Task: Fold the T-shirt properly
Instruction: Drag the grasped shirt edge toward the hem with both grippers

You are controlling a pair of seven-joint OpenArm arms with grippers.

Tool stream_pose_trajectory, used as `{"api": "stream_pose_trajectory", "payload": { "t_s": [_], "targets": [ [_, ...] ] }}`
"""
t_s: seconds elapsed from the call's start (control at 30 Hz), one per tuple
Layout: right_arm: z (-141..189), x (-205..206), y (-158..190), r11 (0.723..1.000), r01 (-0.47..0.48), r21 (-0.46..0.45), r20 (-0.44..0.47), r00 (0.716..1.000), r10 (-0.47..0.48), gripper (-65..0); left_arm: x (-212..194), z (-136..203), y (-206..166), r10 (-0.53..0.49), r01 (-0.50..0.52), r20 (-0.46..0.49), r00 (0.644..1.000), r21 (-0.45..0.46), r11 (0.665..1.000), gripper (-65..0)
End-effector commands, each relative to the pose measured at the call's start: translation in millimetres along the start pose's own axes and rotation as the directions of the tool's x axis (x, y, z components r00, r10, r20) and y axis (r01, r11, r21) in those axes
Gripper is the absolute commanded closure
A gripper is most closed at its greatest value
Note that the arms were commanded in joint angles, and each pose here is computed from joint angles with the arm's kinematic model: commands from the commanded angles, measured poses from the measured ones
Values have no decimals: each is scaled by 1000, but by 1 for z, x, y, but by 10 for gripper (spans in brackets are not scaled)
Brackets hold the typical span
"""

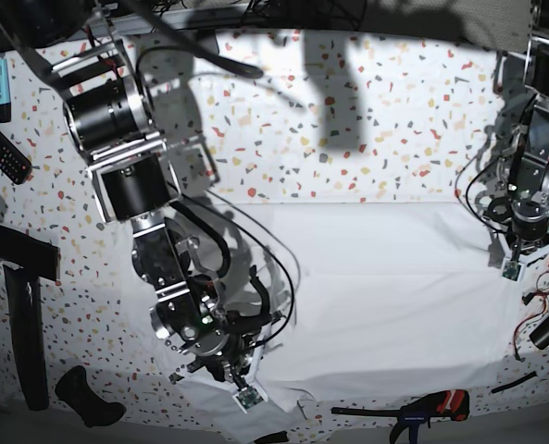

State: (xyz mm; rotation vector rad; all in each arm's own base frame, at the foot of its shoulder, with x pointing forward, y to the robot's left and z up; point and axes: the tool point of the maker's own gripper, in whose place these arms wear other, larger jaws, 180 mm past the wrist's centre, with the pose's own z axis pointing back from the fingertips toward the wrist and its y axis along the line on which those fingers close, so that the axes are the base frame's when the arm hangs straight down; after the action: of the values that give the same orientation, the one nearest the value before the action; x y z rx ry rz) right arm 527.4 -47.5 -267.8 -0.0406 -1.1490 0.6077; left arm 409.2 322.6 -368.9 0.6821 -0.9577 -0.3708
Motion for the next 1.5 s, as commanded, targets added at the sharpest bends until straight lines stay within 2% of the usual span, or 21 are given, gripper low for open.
{"api": "stream_pose_trajectory", "payload": {
  "t_s": [0.0,0.13,0.27,0.37,0.57,0.7,0.83,0.87,0.93,1.0,1.07,1.17,1.23,1.33,1.47],
  "targets": [
    [3,33,-13,1000,-8,-28,81,997,10,0,13,-7,26,-1,-1,35,999,64,998,0],
    [3,34,-14,999,-7,-31,85,996,9,0,-4,-18,30,-7,8,-22,1000,65,998,0],
    [3,36,-15,999,-20,-40,98,995,24,0,-9,-21,27,-16,18,-30,999,40,999,0],
    [2,34,-23,994,-58,-88,88,994,66,0,-7,-22,28,-15,16,-29,999,42,999,0],
    [1,24,-41,983,-9,-183,66,998,21,0,-7,-22,28,-14,15,-27,1000,43,999,0],
    [5,24,-57,963,-14,-269,62,998,32,0,-7,-22,28,-14,16,-27,1000,43,999,0],
    [5,29,-58,962,-13,-272,80,996,36,0,-7,-22,28,-14,16,-27,1000,43,999,0],
    [5,32,-58,962,-15,-272,97,994,43,-11,-7,-22,28,-14,16,-27,1000,43,999,0],
    [7,40,-60,957,-46,-288,127,988,86,-147,-6,-22,28,-15,16,-27,1000,43,999,0],
    [9,46,-63,942,-103,-318,137,979,154,-255,-6,-22,28,-15,16,-27,1000,44,999,0],
    [10,49,-67,934,-127,-334,132,975,180,-303,-6,-22,28,-15,16,-27,1000,44,999,0],
    [10,50,-70,940,-91,-329,141,979,145,-302,-6,-22,29,-15,16,-27,1000,44,999,0],
    [8,46,-64,959,-3,-282,152,987,48,-302,-8,-22,29,-14,15,-35,999,44,999,0],
    [3,20,-54,970,103,-222,44,994,-96,-302,-9,-21,29,27,-25,-60,998,39,999,0],
    [2,0,-45,973,108,-205,-7,994,-112,-302,17,-17,32,111,-111,-3,994,25,993,0]
  ]
}}
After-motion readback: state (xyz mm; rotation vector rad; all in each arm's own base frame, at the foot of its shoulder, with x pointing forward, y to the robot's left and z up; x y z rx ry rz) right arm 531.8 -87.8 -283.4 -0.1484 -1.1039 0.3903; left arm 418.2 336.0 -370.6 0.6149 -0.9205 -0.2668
